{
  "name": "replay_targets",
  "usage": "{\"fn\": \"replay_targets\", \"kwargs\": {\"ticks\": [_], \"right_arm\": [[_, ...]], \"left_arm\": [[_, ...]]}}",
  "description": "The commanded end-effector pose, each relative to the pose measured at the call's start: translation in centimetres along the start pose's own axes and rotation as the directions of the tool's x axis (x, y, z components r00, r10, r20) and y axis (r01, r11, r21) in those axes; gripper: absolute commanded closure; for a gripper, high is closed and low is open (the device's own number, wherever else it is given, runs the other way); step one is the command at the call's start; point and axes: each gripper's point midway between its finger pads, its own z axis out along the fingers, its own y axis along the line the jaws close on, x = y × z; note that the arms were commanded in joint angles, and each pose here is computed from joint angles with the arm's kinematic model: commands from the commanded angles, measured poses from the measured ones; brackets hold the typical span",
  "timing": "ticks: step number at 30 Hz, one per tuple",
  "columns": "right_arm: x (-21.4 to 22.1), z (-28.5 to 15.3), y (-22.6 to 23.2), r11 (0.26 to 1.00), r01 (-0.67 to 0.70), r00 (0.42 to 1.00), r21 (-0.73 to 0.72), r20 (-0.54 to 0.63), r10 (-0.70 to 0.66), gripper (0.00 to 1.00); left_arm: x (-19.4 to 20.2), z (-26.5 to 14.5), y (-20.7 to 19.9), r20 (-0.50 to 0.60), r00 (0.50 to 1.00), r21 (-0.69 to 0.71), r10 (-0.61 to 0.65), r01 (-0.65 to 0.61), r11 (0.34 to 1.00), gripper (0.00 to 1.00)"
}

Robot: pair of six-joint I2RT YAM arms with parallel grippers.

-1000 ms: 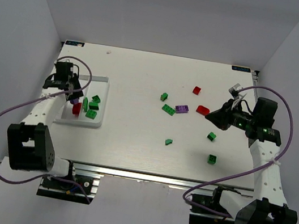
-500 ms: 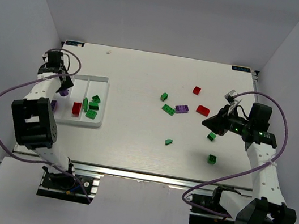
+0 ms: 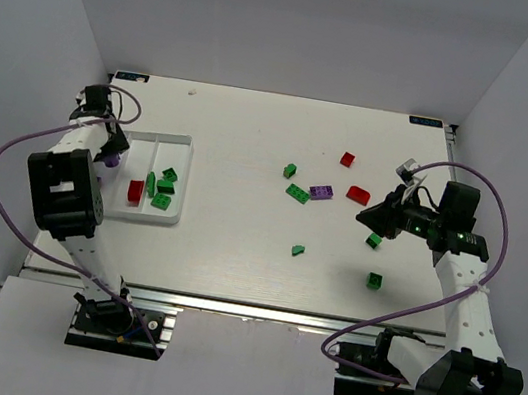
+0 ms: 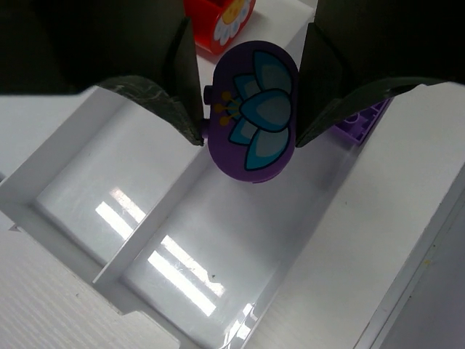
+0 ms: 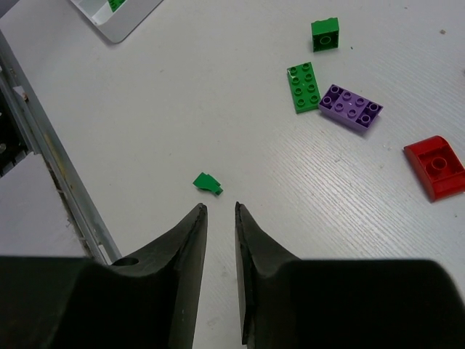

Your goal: Sort the legos into containers by color

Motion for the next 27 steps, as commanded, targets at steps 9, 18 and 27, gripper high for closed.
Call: {"fn": "replay_targets", "kwargs": {"ticks": [9,18,27], "right_arm": [[0.1,-0.1,0.5,0.999,0.042,0.999,-0.017,0.004,-0.042,0.61],[-1.0,-0.6,0.1,0.989,0.147,0.989,0.018,-0.003,-0.147,0.11],[0.1,-0.7,-0.3,0.972,0.233,0.971,0.022,-0.06,-0.231,0.11]], "left_arm": [[-2.9,-2.6,-0.2,0.082,0.993,0.021,-0.083,0.082,0.996,0.02],[-2.8,-8.7,-2.3,0.117,0.969,0.242,-0.219,0.186,0.952,0.02],[0.2,-16.3,-11.8,0.064,0.986,0.646,-0.153,0.076,0.759,0.28]]}}
